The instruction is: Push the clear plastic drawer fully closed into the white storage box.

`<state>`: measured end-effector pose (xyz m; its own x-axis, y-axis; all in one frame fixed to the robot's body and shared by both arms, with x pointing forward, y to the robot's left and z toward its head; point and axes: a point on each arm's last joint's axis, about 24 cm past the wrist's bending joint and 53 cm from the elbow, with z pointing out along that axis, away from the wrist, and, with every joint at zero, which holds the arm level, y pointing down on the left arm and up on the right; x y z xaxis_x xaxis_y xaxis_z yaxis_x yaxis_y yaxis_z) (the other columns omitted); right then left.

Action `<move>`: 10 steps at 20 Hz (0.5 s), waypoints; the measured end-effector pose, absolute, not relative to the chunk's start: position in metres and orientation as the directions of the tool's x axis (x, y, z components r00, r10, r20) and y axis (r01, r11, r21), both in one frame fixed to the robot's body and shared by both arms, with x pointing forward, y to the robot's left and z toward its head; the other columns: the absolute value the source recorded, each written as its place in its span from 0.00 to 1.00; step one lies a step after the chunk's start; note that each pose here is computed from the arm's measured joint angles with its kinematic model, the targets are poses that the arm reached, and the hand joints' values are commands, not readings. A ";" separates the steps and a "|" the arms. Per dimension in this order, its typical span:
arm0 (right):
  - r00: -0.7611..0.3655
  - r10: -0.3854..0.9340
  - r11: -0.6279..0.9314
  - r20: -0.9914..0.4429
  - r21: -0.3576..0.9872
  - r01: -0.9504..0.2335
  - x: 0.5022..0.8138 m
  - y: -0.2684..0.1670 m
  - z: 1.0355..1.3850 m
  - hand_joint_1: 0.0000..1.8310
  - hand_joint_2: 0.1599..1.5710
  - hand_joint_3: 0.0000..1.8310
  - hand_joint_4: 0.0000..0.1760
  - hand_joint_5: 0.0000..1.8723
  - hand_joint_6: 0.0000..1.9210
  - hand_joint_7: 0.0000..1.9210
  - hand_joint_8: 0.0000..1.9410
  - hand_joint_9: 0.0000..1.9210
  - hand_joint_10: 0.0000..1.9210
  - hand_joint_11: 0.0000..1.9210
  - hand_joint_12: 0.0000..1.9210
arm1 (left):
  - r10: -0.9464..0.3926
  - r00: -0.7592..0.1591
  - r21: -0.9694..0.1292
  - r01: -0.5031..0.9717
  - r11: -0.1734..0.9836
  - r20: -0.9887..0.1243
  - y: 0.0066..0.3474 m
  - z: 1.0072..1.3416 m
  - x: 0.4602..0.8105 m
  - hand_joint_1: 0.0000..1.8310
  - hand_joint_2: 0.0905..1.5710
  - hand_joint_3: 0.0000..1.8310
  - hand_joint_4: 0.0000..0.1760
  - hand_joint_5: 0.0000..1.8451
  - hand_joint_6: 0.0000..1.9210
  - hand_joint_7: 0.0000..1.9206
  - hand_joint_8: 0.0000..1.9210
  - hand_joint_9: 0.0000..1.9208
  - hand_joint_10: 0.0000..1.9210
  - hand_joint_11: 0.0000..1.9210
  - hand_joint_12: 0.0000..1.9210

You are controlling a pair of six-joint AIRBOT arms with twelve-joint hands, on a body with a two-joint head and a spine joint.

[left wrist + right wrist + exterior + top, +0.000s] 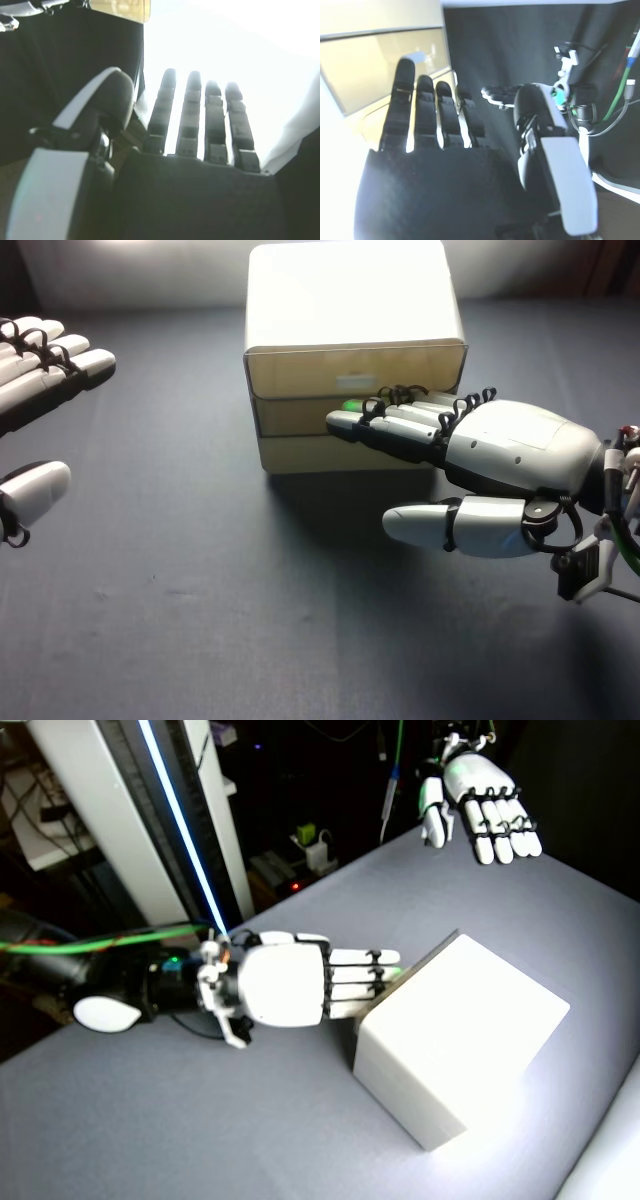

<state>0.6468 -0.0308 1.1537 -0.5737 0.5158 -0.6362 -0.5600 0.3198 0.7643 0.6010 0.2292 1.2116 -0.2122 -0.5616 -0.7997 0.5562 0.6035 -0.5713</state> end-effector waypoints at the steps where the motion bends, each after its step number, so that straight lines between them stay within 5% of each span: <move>1: -0.570 0.516 0.323 -0.639 0.762 -0.561 0.648 -0.032 1.154 0.10 0.91 0.00 0.00 0.03 0.00 0.00 0.00 0.03 0.00 0.00 0.39 | -0.559 -0.213 -0.570 0.558 0.604 -0.801 0.229 1.211 0.601 0.02 0.99 0.13 0.15 0.03 0.04 0.03 0.00 0.00 0.00 0.00 0.00; 3: -0.566 0.527 0.330 -0.634 0.766 -0.552 0.653 -0.036 1.153 0.13 0.89 0.00 0.07 0.04 0.00 0.01 0.00 0.04 0.00 0.00 0.38 | -0.562 -0.211 -0.571 0.554 0.605 -0.800 0.230 1.212 0.602 0.04 1.00 0.13 0.10 0.03 0.04 0.03 0.00 0.00 0.00 0.00 0.00; 4: -0.565 0.526 0.331 -0.635 0.766 -0.552 0.653 -0.036 1.153 0.14 0.90 0.00 0.03 0.04 0.00 0.01 0.00 0.03 0.00 0.00 0.38 | -0.563 -0.210 -0.572 0.554 0.605 -0.799 0.230 1.212 0.602 0.04 1.00 0.13 0.09 0.03 0.04 0.04 0.00 0.00 0.00 0.00 0.00; 5: -0.565 0.527 0.331 -0.635 0.766 -0.551 0.654 -0.037 1.153 0.17 0.89 0.00 0.16 0.04 0.00 0.00 0.00 0.01 0.00 0.00 0.28 | -0.562 -0.210 -0.571 0.555 0.605 -0.800 0.230 1.212 0.602 0.04 1.00 0.13 0.12 0.03 0.04 0.03 0.00 0.00 0.00 0.00 0.00; 6: -0.565 0.528 0.331 -0.634 0.767 -0.550 0.654 -0.036 1.153 0.17 0.89 0.00 0.16 0.04 0.00 0.00 0.00 0.00 0.00 0.00 0.24 | -0.562 -0.211 -0.572 0.555 0.605 -0.800 0.230 1.212 0.601 0.04 0.99 0.13 0.10 0.03 0.04 0.04 0.00 0.00 0.00 0.00 0.00; 7: -0.566 0.529 0.331 -0.633 0.768 -0.549 0.655 -0.037 1.153 0.17 0.89 0.00 0.06 0.04 0.00 0.00 0.00 0.01 0.00 0.00 0.24 | -0.562 -0.211 -0.571 0.555 0.604 -0.800 0.230 1.212 0.601 0.04 1.00 0.13 0.08 0.03 0.04 0.03 0.00 0.00 0.00 0.00 0.00; 9: -0.565 0.528 0.334 -0.633 0.767 -0.547 0.655 -0.037 1.152 0.15 0.90 0.00 0.01 0.04 0.00 0.00 0.00 0.01 0.00 0.00 0.24 | -0.563 -0.211 -0.572 0.555 0.605 -0.799 0.230 1.212 0.602 0.04 1.00 0.13 0.10 0.03 0.04 0.03 0.00 0.00 0.00 0.00 0.00; 10: -0.566 0.528 0.334 -0.633 0.768 -0.547 0.655 -0.037 1.152 0.13 0.90 0.00 0.14 0.03 0.00 0.00 0.00 0.00 0.00 0.00 0.25 | -0.563 -0.211 -0.572 0.555 0.604 -0.799 0.230 1.212 0.602 0.04 0.99 0.12 0.09 0.02 0.04 0.03 0.00 0.00 0.00 0.00 0.00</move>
<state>0.6553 -0.0371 1.1519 -0.5660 0.5284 -0.6329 -0.5467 0.3341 0.7678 0.6015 0.2298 1.2117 -0.2106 -0.5626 -0.7995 0.5549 0.6045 -0.5716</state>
